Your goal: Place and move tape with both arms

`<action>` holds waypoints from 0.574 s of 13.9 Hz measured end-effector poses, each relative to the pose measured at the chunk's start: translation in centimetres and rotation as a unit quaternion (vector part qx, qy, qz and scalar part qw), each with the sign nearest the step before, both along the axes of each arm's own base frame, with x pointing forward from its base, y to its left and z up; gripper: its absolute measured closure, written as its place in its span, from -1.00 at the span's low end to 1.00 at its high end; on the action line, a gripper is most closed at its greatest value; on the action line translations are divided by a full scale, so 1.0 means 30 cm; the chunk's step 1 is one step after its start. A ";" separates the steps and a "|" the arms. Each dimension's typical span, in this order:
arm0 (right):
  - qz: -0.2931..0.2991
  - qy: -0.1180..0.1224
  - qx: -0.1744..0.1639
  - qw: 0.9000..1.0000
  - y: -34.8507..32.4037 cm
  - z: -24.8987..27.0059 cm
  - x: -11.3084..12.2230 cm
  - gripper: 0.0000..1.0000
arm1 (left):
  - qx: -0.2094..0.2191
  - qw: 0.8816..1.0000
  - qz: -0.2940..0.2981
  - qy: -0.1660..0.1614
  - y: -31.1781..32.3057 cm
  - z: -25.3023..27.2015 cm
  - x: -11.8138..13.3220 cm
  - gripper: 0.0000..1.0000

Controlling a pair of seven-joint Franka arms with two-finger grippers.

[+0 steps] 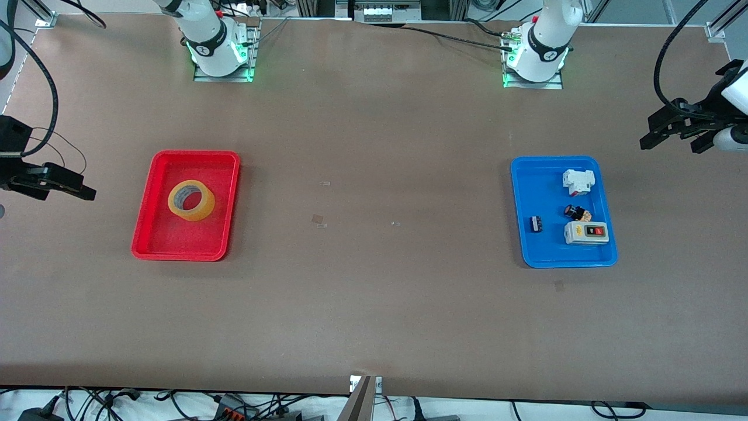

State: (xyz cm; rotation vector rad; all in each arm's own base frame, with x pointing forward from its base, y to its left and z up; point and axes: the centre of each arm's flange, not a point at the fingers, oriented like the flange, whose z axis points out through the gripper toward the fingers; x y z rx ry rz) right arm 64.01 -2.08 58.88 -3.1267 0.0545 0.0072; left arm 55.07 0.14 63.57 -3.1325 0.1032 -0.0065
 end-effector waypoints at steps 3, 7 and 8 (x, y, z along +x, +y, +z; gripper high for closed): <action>0.003 0.000 0.004 1.000 0.008 -0.001 -0.008 -0.98 | 0.000 1.000 0.000 0.004 0.000 0.010 -0.006 -1.00; 0.005 -0.005 0.004 1.000 0.010 -0.041 -0.073 -1.00 | 0.000 1.000 0.001 0.004 0.000 0.011 -0.006 -1.00; 0.005 -0.004 0.004 1.000 0.009 -0.053 -0.111 -0.98 | 0.000 1.000 0.001 0.004 0.000 0.011 -0.006 -1.00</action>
